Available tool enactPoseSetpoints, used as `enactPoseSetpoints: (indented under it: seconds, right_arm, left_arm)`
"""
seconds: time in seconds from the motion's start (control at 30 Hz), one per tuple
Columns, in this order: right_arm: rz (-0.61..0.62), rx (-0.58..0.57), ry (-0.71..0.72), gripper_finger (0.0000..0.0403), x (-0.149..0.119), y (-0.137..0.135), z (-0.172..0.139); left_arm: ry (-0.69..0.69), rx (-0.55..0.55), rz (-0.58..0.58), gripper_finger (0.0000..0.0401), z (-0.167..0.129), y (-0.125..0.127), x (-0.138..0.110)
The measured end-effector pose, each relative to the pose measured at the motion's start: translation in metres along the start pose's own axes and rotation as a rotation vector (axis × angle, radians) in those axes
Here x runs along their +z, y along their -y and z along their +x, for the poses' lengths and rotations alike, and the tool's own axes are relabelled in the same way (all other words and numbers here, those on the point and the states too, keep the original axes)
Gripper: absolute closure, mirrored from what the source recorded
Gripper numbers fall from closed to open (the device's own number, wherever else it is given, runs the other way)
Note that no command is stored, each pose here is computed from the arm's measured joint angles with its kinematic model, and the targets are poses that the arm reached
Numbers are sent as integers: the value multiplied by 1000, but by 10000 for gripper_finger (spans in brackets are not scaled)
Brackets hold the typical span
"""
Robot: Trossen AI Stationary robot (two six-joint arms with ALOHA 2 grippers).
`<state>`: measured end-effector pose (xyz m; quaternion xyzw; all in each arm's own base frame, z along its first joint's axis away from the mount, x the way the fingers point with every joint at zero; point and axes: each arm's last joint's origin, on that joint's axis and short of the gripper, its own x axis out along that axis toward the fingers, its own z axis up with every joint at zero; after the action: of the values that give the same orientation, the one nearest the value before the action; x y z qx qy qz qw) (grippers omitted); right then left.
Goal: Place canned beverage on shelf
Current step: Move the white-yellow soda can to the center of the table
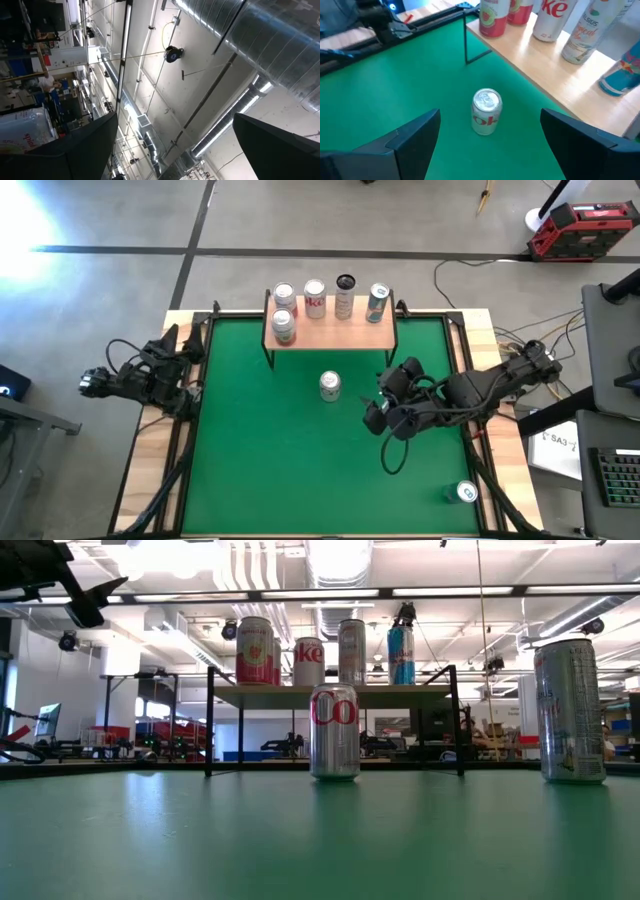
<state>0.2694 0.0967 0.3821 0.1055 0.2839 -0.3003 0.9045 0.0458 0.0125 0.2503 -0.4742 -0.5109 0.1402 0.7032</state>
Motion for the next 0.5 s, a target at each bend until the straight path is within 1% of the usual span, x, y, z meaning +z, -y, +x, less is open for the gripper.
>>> enactPoseSetpoints:
  seconds: [0.13, 0.23, 0.4, 0.47, 0.5]
  right_arm:
    - [50, 36, 1, 69, 1, -3, 0]
    - [107, 15, -30, 69, -4, -5, 3]
    - [160, -112, -194, 69, -27, -2, 8]
    - [247, -180, -280, 69, -37, -2, 11]
    - [317, -223, -322, 69, -41, -1, 11]
  left_arm:
    - [0, 0, 0, 21, 0, 0, 0]
    - [0, 0, 0, 21, 0, 0, 0]
    - [-2, 1, 3, 21, 0, 0, 0]
    - [-4, 2, 6, 21, 0, 0, -1]
    - [-4, 2, 5, 21, 0, 0, -1]
